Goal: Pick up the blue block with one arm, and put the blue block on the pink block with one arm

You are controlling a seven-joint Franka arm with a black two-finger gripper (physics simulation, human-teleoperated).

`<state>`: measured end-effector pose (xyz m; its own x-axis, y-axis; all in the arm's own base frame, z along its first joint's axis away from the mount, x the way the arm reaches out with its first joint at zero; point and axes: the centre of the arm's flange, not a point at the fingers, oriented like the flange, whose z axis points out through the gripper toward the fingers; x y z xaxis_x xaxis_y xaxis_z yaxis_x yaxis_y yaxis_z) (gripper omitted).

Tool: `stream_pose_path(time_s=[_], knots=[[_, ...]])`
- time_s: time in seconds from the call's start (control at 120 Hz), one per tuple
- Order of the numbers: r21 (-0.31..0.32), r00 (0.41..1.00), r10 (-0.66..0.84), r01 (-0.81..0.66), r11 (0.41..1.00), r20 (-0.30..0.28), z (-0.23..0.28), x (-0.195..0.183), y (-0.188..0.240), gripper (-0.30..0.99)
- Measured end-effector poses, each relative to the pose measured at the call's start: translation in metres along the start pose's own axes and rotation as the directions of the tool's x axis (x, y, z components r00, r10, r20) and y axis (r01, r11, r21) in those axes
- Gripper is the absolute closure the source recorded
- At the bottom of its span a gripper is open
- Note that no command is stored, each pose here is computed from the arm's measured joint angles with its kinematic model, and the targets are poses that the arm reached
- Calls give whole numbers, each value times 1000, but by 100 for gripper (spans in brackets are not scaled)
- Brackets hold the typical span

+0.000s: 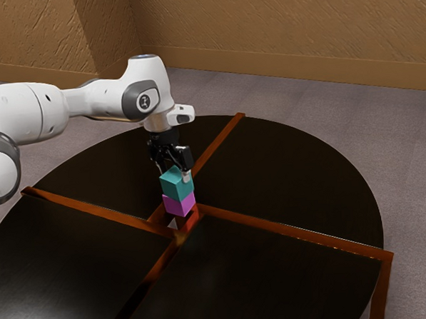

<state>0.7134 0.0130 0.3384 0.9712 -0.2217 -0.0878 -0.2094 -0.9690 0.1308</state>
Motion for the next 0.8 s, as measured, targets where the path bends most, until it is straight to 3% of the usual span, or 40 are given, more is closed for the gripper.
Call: stream_pose_path(time_s=[0.25, 0.45, 0.8], knots=[[12, 1000, -1, 1, 1000, -8, -19, -5, 0, 1], [54, 999, -11, 13, 998, -40, -72, -21, 0, 0], [38, 997, -60, 61, 997, -37, -107, -42, -7, 0]])
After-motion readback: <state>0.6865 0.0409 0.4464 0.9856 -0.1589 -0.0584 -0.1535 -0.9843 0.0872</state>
